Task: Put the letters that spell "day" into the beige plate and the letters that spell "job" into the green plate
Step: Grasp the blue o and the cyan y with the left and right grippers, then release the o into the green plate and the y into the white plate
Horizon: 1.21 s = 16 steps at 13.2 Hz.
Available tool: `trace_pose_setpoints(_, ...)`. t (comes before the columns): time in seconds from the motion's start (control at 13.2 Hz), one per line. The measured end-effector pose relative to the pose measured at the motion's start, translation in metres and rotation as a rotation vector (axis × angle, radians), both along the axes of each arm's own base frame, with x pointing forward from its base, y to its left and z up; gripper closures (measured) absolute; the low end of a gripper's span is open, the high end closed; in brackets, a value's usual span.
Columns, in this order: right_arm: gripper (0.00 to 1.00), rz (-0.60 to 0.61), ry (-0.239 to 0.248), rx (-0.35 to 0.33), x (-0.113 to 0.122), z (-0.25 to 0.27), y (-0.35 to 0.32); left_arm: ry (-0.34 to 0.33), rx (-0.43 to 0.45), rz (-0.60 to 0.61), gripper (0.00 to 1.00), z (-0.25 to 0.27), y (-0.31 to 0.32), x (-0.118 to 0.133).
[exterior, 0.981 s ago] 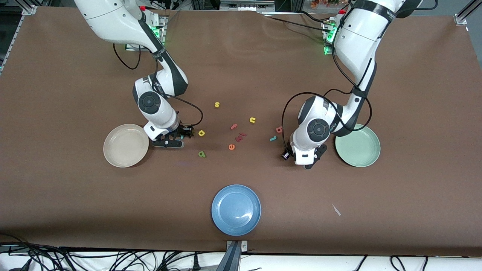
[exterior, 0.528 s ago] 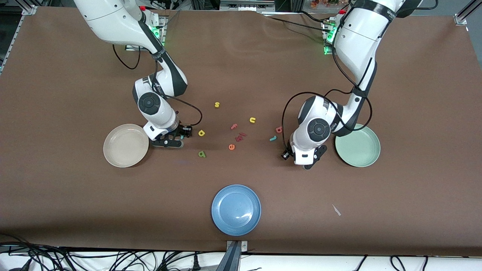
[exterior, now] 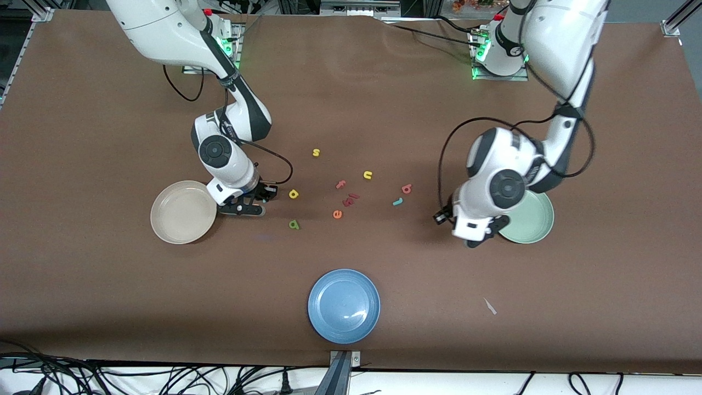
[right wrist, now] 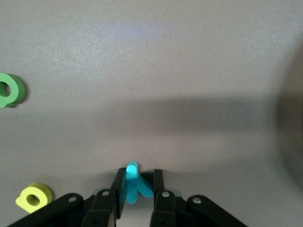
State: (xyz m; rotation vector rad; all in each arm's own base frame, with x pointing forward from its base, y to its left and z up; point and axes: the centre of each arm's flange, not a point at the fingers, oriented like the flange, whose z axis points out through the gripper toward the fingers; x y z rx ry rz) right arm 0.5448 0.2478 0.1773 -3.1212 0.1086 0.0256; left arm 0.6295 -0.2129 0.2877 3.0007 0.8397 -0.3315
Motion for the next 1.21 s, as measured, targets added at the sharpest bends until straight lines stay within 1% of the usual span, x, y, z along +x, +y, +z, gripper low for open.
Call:
trace_pose_setpoints(0.08,0.75,0.000,-0.001,0.000,0.000,0.000,0.000,0.013,0.018,-0.043,0.74,0.010,0.029,0.004)
trace_pose_setpoints(0.23,0.75,0.001,-0.001,0.000,0.000,0.000,0.001,0.037,0.038,-0.123,0.74,0.012,0.088,0.011)
trace_pose_setpoints(0.38,0.75,0.001,-0.001,0.001,0.000,0.000,0.001,0.061,0.008,-0.190,0.74,-0.001,0.142,0.012)
trace_pose_setpoints(0.53,0.75,0.002,0.004,-0.001,0.000,0.001,0.002,0.094,-0.026,-0.253,0.74,-0.019,0.182,0.006)
trace_pose_setpoints(0.75,0.75,0.004,0.063,-0.029,0.013,0.018,0.003,0.134,-0.063,-0.311,0.74,-0.040,0.211,-0.005)
trace_pose_setpoints(0.91,0.75,0.042,0.063,-0.040,0.025,0.036,-0.009,0.155,-0.069,-0.314,0.72,-0.052,0.212,-0.009)
trace_pose_setpoints(0.98,0.75,0.071,0.070,-0.052,0.030,0.043,-0.024,0.160,-0.070,-0.314,0.70,-0.054,0.212,-0.010)
trace_pose_setpoints(1.06,0.75,0.102,0.073,-0.064,0.036,0.051,-0.043,0.158,-0.070,-0.314,0.60,-0.054,0.212,-0.010)
trace_pose_setpoints(1.21,0.75,0.157,0.074,-0.079,0.043,0.063,-0.079,0.145,-0.068,-0.315,0.38,-0.050,0.211,-0.007)
